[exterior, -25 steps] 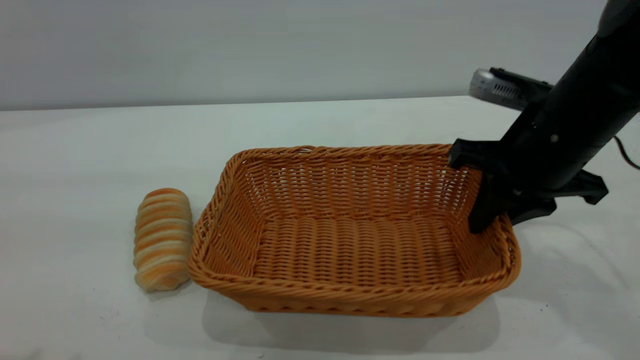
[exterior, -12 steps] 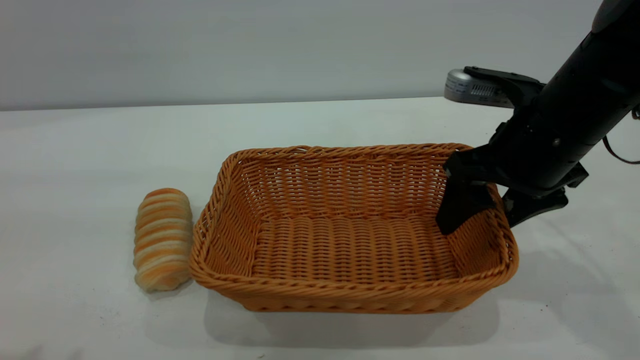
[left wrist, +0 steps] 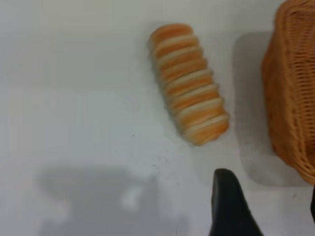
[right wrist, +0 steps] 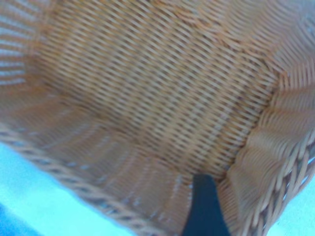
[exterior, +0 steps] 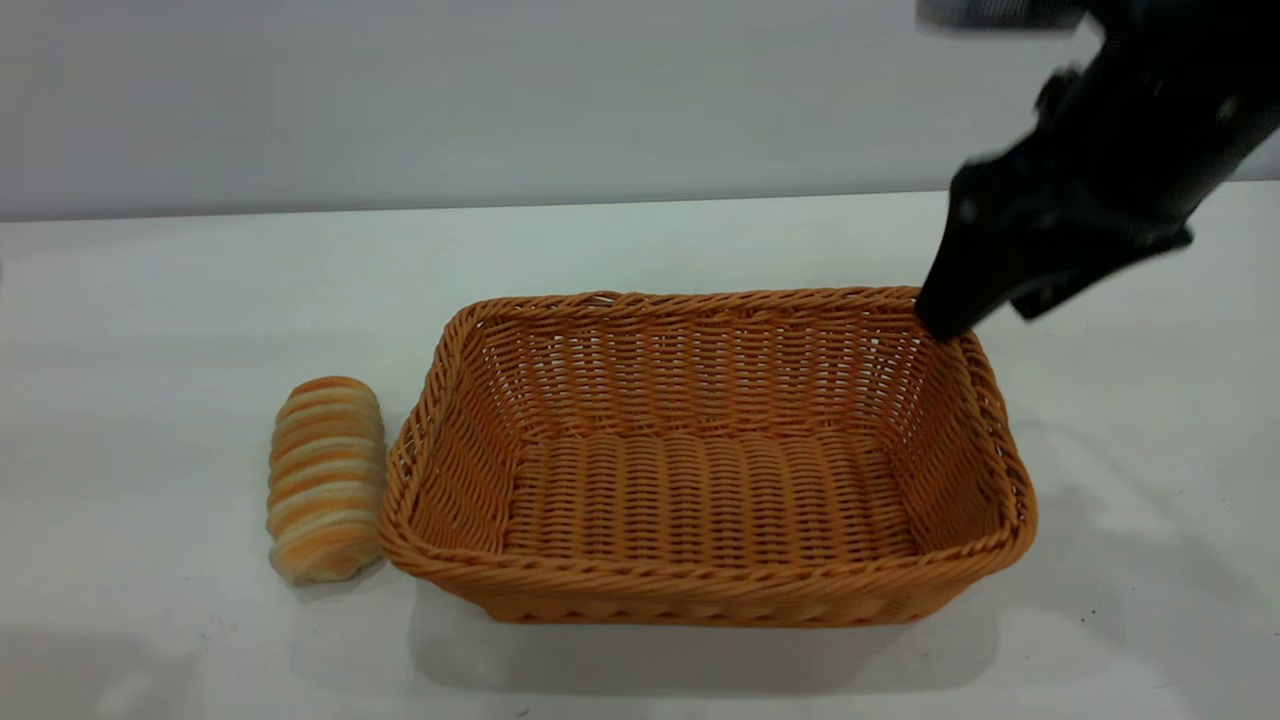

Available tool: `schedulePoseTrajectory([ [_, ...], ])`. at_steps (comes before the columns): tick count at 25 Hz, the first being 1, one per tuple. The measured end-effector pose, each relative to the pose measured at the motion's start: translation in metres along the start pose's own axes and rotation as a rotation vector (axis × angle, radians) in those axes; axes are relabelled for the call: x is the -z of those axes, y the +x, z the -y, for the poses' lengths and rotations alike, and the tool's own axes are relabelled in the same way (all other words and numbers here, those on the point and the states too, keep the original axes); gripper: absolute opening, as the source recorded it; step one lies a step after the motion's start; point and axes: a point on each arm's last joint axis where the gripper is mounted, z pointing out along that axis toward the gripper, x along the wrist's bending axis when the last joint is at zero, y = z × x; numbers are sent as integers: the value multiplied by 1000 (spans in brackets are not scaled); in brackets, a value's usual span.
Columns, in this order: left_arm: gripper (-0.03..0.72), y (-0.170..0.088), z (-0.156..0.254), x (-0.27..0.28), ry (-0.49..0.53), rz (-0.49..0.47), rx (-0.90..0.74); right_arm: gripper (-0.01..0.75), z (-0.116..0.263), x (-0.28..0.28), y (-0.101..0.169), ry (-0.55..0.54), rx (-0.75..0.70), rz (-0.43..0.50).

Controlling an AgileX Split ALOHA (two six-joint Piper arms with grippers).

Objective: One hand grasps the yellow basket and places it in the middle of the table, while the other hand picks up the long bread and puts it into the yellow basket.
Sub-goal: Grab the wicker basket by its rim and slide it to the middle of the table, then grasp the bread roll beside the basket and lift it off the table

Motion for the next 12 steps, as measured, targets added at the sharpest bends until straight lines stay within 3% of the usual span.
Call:
schedulePoseTrajectory([
  [12,459,1,-23,-86,159,-55,31,528,6,100,42,-106,110,-90],
])
